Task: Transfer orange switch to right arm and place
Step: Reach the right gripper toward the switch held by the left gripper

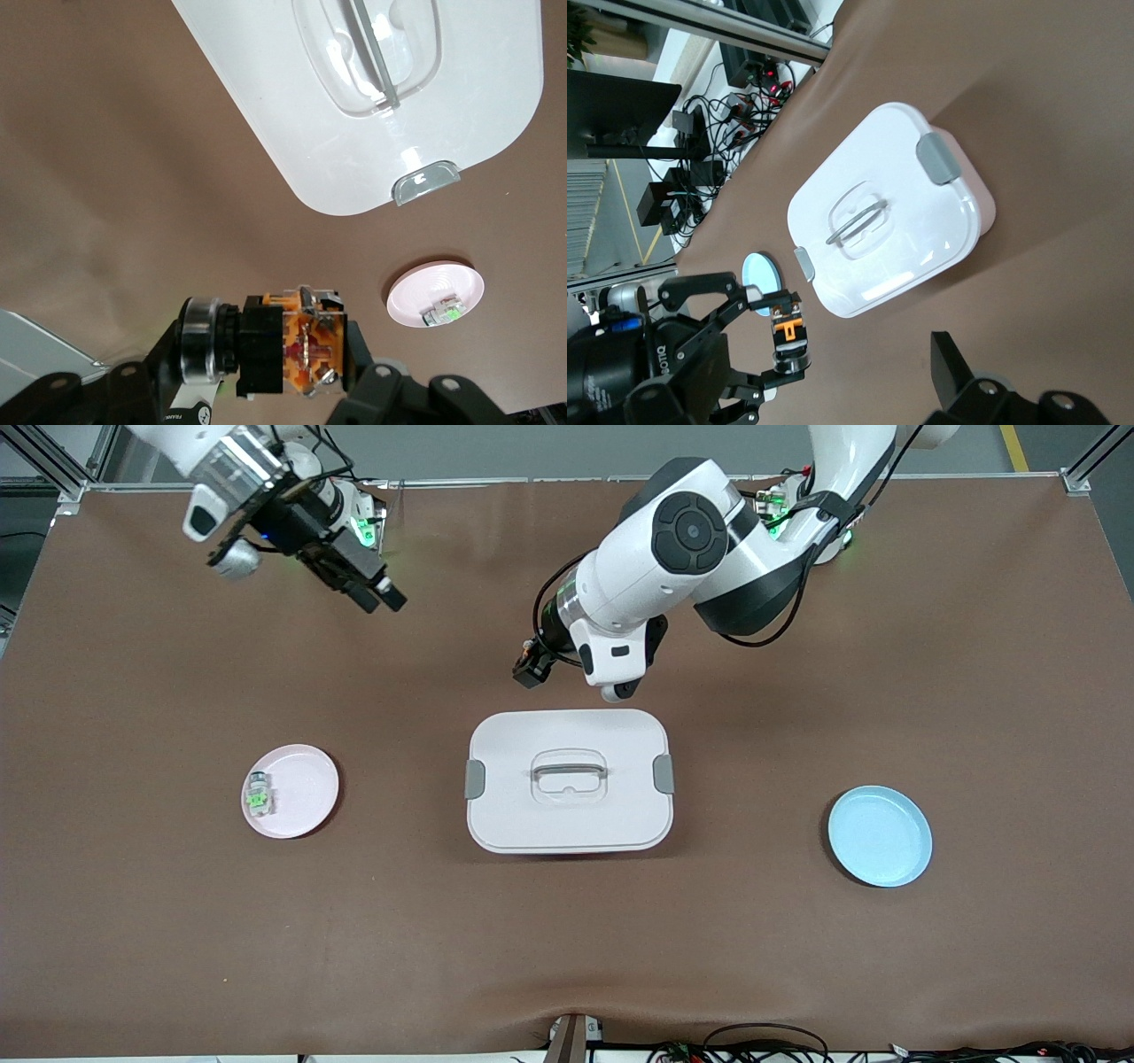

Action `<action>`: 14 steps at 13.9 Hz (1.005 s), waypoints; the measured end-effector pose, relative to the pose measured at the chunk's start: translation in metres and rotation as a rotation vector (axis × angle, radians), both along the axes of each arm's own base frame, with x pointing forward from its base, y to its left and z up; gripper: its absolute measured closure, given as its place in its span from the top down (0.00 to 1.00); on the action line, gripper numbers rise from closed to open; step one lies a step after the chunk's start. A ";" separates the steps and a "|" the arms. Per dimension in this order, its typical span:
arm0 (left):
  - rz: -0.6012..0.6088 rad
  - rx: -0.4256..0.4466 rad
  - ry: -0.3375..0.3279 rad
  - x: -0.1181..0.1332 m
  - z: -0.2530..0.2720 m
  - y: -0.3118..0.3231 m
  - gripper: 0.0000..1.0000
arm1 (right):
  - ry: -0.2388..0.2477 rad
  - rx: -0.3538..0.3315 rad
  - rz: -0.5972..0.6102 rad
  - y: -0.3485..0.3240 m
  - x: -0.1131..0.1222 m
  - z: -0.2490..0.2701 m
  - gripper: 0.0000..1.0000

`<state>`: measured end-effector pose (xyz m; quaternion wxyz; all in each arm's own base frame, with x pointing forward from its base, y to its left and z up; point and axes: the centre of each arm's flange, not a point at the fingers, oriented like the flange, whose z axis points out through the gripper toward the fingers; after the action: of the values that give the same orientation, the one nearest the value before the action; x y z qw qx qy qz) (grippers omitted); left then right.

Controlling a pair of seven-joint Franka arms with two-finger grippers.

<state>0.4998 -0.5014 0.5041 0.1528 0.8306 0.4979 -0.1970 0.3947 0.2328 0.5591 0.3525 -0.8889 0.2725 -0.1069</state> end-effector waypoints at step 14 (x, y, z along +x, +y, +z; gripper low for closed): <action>-0.007 -0.007 -0.008 -0.005 0.003 -0.006 0.72 | -0.075 0.042 -0.029 0.109 -0.002 -0.094 1.00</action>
<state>0.4952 -0.5074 0.5075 0.1572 0.8327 0.4935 -0.1961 0.3927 0.3422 0.4646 0.3793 -0.8726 0.2743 -0.1394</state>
